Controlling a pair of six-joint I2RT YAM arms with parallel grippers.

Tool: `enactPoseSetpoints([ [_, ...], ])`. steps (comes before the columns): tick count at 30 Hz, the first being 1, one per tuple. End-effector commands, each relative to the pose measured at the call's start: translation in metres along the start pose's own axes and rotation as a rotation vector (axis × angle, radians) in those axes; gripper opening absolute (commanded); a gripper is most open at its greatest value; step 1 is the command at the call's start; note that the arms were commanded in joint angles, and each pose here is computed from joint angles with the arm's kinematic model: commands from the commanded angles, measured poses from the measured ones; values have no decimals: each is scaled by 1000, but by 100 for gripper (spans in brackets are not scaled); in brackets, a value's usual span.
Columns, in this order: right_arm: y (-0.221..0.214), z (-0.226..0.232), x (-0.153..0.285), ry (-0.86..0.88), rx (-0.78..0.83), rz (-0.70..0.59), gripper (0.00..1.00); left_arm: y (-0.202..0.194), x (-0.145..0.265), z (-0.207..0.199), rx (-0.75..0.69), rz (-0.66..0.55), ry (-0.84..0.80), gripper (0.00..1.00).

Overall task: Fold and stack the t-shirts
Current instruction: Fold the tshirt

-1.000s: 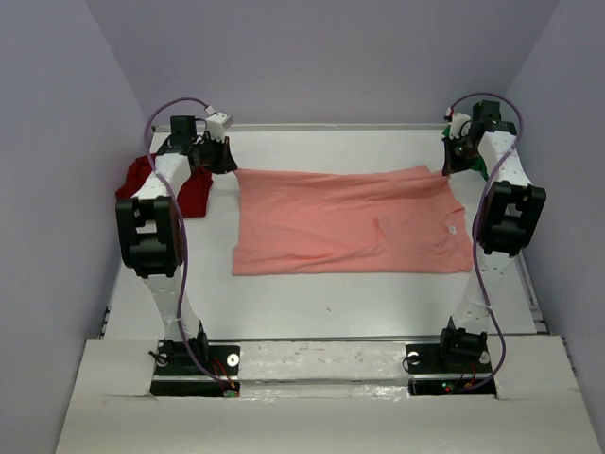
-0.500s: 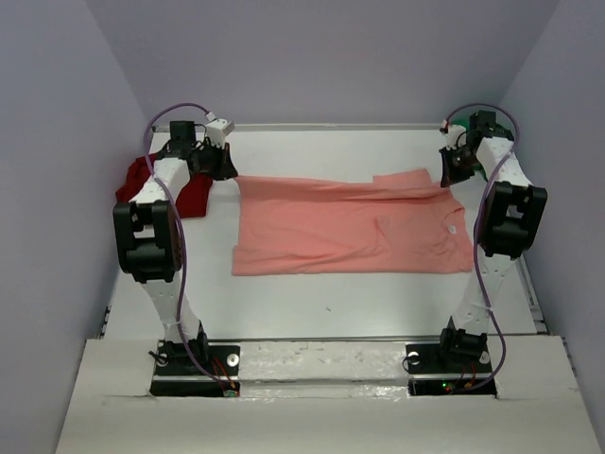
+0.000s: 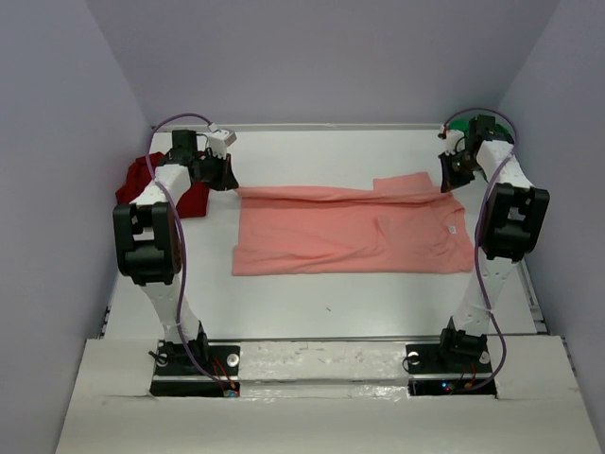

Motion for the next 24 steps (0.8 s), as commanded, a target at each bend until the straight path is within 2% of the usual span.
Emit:
enactPoseSetpoints([
  [1,5,0,27,-50,39,-36,0,12,22,-11,-55,-61,1,0],
  [24,-22,9,8,2,60,65,0,6,20,-10,-46,-37,0,0],
])
Point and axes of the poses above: each gripper's point midway between its finger pads, its own x axis back along the fingers, its own z axis along the line the jaws close on, y = z × x, the point moved 8 cm from there along x, back along the fingers, and after that the axes turned 11 degrees about x, right-handed, at the moved point
